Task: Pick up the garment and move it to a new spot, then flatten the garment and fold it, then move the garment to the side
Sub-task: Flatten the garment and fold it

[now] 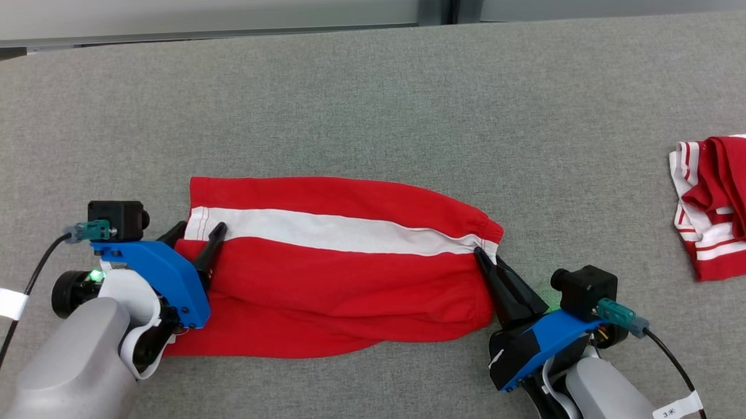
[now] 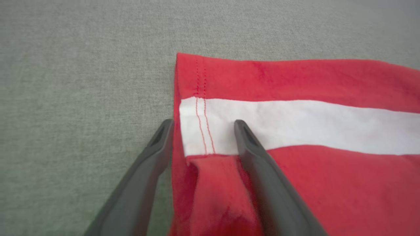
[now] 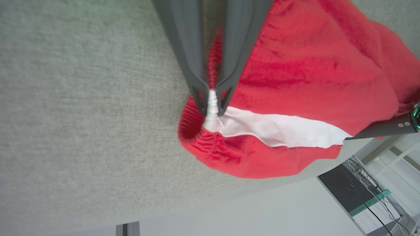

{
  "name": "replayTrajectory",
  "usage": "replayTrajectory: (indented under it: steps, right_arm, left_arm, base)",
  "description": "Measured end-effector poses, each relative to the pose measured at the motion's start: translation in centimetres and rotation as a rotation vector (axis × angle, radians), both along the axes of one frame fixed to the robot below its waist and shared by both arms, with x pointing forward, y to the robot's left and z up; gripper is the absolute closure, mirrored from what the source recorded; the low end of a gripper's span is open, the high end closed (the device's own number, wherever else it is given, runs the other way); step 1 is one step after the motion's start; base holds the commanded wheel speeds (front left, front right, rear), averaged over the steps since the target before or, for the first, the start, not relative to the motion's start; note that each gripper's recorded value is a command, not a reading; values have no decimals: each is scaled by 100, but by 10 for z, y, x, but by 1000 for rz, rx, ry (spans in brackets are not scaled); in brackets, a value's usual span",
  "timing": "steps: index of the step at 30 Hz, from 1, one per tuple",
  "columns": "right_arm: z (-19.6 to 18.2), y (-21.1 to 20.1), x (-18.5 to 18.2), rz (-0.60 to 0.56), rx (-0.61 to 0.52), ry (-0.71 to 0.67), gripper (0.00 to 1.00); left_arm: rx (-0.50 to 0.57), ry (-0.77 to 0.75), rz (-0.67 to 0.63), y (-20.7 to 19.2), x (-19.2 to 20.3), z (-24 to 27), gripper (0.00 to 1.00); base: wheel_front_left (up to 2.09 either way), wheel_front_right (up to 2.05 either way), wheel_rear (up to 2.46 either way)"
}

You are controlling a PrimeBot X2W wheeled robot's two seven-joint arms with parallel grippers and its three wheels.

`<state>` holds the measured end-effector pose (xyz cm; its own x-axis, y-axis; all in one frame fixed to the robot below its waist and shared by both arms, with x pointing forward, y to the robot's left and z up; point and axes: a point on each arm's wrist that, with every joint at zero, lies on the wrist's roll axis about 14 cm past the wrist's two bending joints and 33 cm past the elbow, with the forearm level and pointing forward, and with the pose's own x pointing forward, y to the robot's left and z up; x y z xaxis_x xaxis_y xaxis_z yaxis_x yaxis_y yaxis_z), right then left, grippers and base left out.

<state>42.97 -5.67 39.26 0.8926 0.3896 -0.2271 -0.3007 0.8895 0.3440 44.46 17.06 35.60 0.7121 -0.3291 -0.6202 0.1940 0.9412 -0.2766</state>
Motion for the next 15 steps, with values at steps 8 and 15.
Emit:
replayTrajectory:
  steps: [8, 15]
  right_arm:
    - [1, 0, 1, 0, 0, -3, 100]
    - [1, 1, 1, 1, 5, -2, 100]
  left_arm:
    - [12, -24, -18, 1, 3, 0, 13]
    - [14, -63, -35, -2, 4, 2, 67]
  base:
    - [0, 0, 0]
    - [0, 0, 0]
